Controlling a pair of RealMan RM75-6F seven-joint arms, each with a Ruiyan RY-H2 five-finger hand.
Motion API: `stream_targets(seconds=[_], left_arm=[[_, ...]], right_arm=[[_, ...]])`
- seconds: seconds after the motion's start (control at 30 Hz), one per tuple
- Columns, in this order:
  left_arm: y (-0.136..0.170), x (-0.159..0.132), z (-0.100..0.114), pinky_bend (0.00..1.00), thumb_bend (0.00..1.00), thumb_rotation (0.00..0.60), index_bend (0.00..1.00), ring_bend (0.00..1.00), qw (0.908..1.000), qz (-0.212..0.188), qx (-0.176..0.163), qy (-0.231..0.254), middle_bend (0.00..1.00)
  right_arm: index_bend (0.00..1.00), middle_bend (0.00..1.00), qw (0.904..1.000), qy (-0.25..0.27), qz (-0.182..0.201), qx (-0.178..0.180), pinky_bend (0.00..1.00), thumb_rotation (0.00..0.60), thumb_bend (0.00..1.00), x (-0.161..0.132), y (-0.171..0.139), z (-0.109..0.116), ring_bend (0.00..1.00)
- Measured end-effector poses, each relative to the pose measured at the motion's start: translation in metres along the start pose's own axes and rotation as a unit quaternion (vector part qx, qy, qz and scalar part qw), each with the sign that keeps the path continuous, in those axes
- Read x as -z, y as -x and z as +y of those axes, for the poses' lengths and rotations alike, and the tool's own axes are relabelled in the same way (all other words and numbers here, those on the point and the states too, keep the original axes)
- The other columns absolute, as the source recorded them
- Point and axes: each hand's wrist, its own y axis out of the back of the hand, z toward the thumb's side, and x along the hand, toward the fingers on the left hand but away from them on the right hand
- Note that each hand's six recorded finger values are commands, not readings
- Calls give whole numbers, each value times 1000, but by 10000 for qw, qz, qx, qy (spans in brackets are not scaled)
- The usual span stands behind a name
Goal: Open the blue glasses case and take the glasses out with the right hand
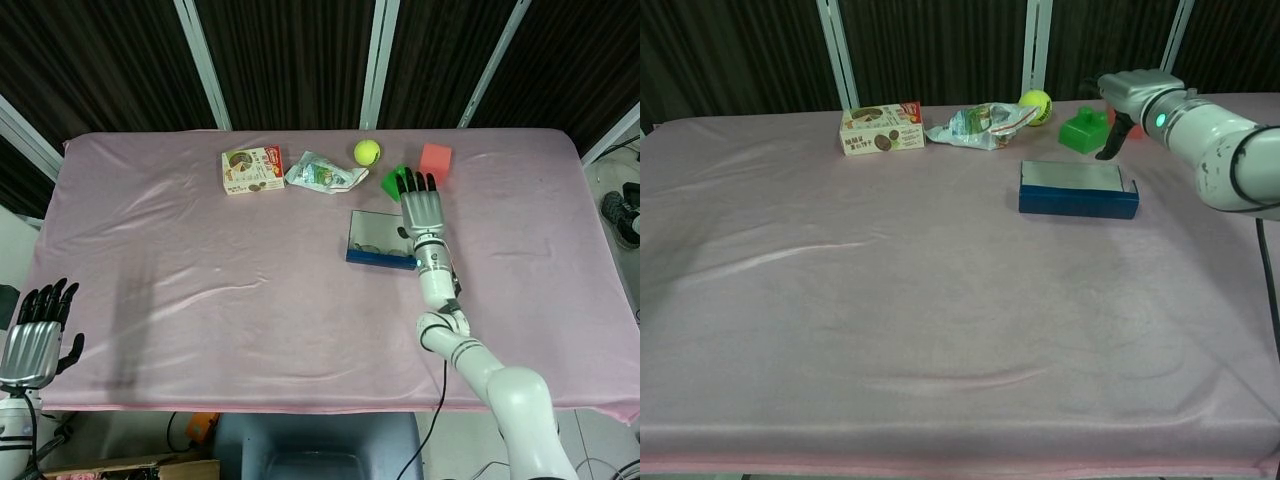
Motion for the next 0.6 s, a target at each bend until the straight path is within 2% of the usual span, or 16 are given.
stream_targets(seconds=[0.1,0.33,0.5,0.6], left_arm=[[1,-1,0,51,410,600,0,0,10000,-18,4,-4,0],[1,-1,0,52,412,600,0,0,10000,-48,28,-4,0],[1,2,2,53,413,600,0,0,10000,38,-26,2,0],[1,3,3,52,412,600,0,0,10000,55,-39,18,0]], right_arm=[[217,66,9995,44,318,-10,0,600,340,-11,-8,-2,26],[355,64,9923,70,1214,-216,0,600,487,-36,-44,-5,24],[440,58,9887,-178,1447,-355,0,600,557,-30,-62,-8,24],[458,58,9873,-297,1496,-447,0,600,574,-31,-68,-12,25]])
